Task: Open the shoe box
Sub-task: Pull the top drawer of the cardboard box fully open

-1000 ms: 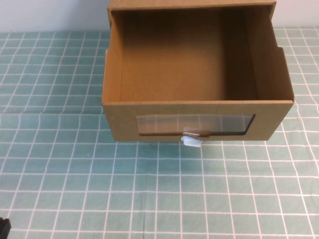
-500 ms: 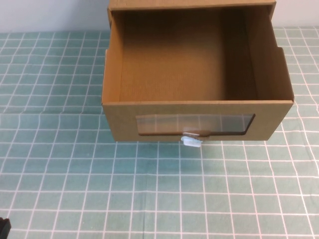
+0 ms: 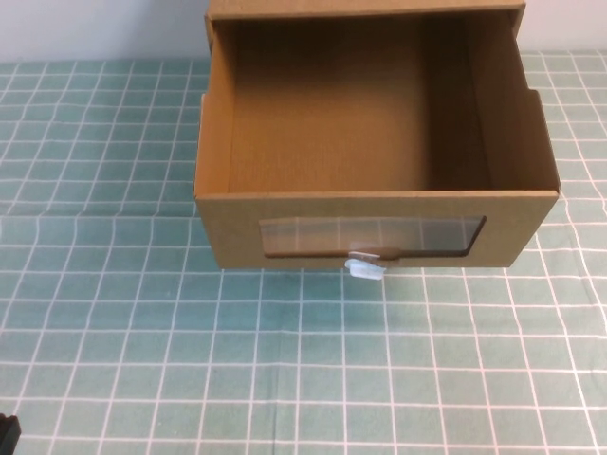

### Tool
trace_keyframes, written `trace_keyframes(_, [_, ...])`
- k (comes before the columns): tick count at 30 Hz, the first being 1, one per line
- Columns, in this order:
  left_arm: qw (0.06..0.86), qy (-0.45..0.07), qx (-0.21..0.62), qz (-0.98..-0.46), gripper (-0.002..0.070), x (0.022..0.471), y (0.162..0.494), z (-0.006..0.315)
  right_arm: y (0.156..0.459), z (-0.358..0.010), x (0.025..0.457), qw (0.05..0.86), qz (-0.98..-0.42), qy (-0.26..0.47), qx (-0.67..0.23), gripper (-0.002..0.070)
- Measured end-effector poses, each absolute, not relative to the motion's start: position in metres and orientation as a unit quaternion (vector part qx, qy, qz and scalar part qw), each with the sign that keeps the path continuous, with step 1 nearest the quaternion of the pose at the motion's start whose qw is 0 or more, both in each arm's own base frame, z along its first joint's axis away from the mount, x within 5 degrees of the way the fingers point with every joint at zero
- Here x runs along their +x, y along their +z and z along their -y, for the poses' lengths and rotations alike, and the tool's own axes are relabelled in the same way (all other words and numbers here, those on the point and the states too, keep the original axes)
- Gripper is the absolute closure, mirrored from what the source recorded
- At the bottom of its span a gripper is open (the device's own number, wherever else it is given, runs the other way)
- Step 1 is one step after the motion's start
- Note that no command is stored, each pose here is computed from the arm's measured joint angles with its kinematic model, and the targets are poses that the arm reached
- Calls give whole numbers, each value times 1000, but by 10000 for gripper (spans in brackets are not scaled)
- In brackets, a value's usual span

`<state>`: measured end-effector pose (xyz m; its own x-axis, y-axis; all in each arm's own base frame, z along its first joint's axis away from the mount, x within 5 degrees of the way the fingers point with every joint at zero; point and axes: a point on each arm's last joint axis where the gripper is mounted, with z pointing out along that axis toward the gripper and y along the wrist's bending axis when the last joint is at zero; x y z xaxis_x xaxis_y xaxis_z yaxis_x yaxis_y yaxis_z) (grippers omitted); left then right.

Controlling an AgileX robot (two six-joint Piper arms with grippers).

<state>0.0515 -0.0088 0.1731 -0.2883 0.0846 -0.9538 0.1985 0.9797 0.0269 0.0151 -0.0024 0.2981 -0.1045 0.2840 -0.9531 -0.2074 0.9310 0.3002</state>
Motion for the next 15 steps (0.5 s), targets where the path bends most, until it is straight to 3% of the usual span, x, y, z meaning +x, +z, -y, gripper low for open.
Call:
trace_keyframes(9, [590,-48,88,-801,680,51,173,9,196,-7,53,641,-760,104,-27,689])
trace_keyframes(15, [590,-48,88,-801,680,51,173,9,183,-3,55,637,-766,79,18,689])
